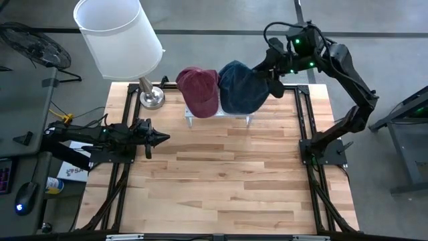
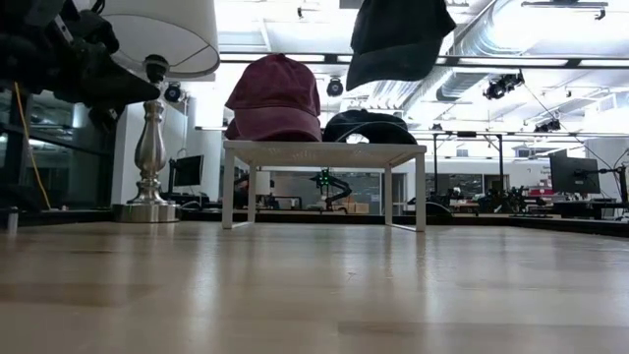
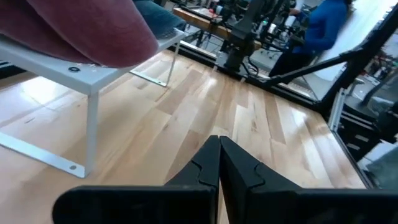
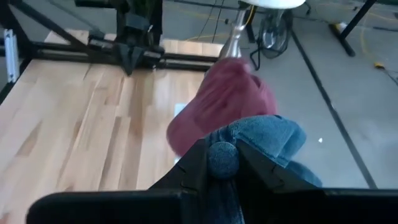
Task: Pick & Place hat
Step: Stack the blue cap on top of the blue cap on the shelf
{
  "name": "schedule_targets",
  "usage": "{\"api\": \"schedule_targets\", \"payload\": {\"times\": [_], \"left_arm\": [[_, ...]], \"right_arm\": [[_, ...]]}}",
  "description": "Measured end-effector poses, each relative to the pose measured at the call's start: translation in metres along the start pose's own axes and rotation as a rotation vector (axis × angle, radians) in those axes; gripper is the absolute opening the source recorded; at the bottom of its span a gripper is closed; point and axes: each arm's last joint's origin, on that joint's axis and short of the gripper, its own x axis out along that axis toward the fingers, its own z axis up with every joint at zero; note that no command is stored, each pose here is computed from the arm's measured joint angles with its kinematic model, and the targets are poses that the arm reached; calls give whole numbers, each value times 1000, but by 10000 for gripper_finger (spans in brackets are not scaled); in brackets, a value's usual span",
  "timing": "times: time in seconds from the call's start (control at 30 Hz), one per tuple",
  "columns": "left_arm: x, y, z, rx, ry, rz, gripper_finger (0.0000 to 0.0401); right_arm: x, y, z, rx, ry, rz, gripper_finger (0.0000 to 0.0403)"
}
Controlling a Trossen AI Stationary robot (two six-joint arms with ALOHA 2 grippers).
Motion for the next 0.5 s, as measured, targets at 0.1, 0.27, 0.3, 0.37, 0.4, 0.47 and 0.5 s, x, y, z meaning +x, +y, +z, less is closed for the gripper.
{"api": "schedule_targets", "payload": {"times": [0.1, 0.27, 0.3, 0.37, 0.4, 0.47, 0.5], "left_arm": [[0, -1, 1, 7, -4, -24, 1], [0, -2, 0, -24, 11, -47, 1], [0, -2, 0, -32, 13, -47, 1], [0, -1, -1, -31, 19, -44, 1], [0, -1, -1, -28, 20, -43, 1], [0, -1, -1, -33, 19, -44, 1], [0, -2, -1, -35, 22, -51, 1]], "right_arm": [[4, -5, 1, -10, -14, 1, 50], [17, -14, 0, -29, -18, 15, 50], [20, -16, -1, -34, -13, 16, 50], [25, -20, -2, -44, -7, 17, 50], [27, -21, -2, -47, -9, 16, 50], [29, -24, -3, -52, -8, 16, 50], [30, -25, -3, -55, -7, 16, 50]]}}
